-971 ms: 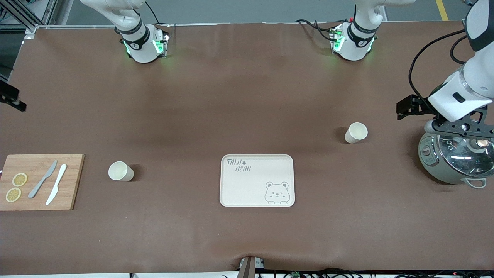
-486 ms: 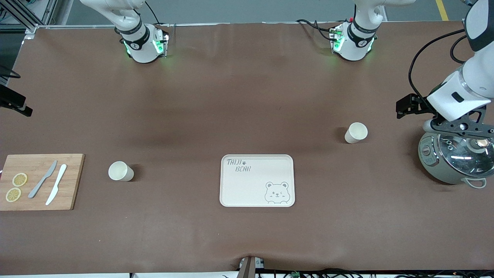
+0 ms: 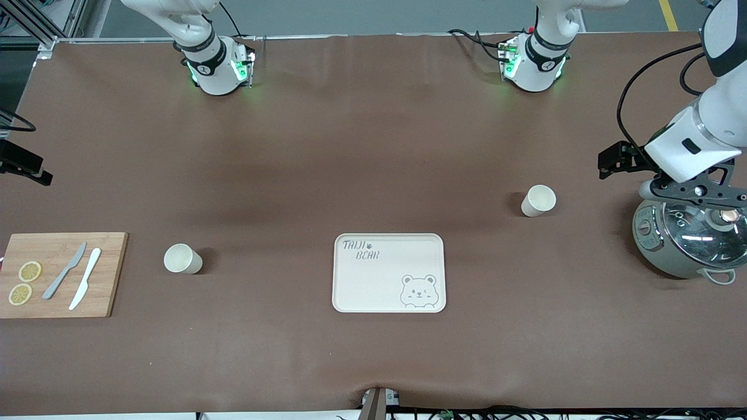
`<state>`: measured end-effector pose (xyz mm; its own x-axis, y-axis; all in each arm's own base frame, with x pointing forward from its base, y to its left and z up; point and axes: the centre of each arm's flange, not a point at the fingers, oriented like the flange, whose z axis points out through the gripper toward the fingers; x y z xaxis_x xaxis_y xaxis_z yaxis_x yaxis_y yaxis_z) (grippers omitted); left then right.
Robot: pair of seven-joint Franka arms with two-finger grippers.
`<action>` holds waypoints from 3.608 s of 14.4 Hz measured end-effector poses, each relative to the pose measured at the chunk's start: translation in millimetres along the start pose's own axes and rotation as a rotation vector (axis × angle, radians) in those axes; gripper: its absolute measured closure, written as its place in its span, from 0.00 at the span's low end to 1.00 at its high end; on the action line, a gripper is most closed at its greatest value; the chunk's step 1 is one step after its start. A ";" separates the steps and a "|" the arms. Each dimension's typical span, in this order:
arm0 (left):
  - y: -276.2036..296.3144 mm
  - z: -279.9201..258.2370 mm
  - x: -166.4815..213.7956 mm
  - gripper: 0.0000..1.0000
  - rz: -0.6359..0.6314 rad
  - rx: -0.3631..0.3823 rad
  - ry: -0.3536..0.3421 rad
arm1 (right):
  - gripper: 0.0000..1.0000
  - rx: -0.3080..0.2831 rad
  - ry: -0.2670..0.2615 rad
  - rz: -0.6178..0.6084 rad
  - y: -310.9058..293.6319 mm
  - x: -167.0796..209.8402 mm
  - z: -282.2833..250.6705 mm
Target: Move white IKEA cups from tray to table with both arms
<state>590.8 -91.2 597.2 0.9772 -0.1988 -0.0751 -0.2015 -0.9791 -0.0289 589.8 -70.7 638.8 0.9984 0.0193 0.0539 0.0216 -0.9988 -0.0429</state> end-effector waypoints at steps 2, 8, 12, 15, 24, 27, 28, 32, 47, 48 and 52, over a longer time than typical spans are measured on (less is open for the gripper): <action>0.0 0.0 0.0 0.00 0.000 0.000 0.000 | 0.00 0.000 0.001 -0.002 -0.8 0.2 -0.1; -6.4 0.0 -0.4 0.00 -0.011 -0.001 0.000 | 0.00 -0.008 0.014 0.018 8.1 -0.4 -4.5; -12.0 -0.6 -0.9 0.00 -0.020 -0.001 0.001 | 0.00 -0.010 0.022 0.018 8.1 -0.2 -7.6; -13.3 -0.9 -1.1 0.00 -0.023 -0.001 0.002 | 0.00 -0.010 0.022 0.015 6.7 0.4 -7.2; -18.4 -2.1 -2.2 0.00 -0.032 -0.001 0.004 | 0.00 -0.009 0.015 0.012 4.7 3.0 -2.4; -21.2 -2.4 -2.7 0.00 -0.036 -0.001 0.004 | 0.00 -0.008 0.014 0.005 0.6 3.8 -1.8; -22.4 -2.7 -2.9 0.00 -0.038 -0.001 0.005 | 0.00 -0.008 0.014 0.004 0.1 3.9 -1.8; -22.4 -4.7 -3.8 0.00 -0.039 -0.001 0.008 | 0.00 -0.007 0.006 0.005 -0.1 3.4 0.1; -20.5 -13.3 -8.0 0.00 -0.068 0.000 0.021 | 0.00 -0.004 -0.012 0.009 0.3 3.2 6.5; -21.2 -13.2 -8.1 0.00 -0.069 0.000 0.021 | 0.00 -0.004 -0.012 0.009 0.3 3.2 6.5; -21.5 -13.2 -8.2 0.00 -0.069 0.000 0.020 | 0.00 -0.004 -0.014 0.009 0.3 2.9 6.7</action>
<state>588.1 -69.1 611.5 0.9899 -0.1314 -0.0527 -0.1332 -0.9905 -0.0333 593.1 -70.6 632.3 0.9992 0.0112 0.0393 0.0128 -0.9991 -0.0395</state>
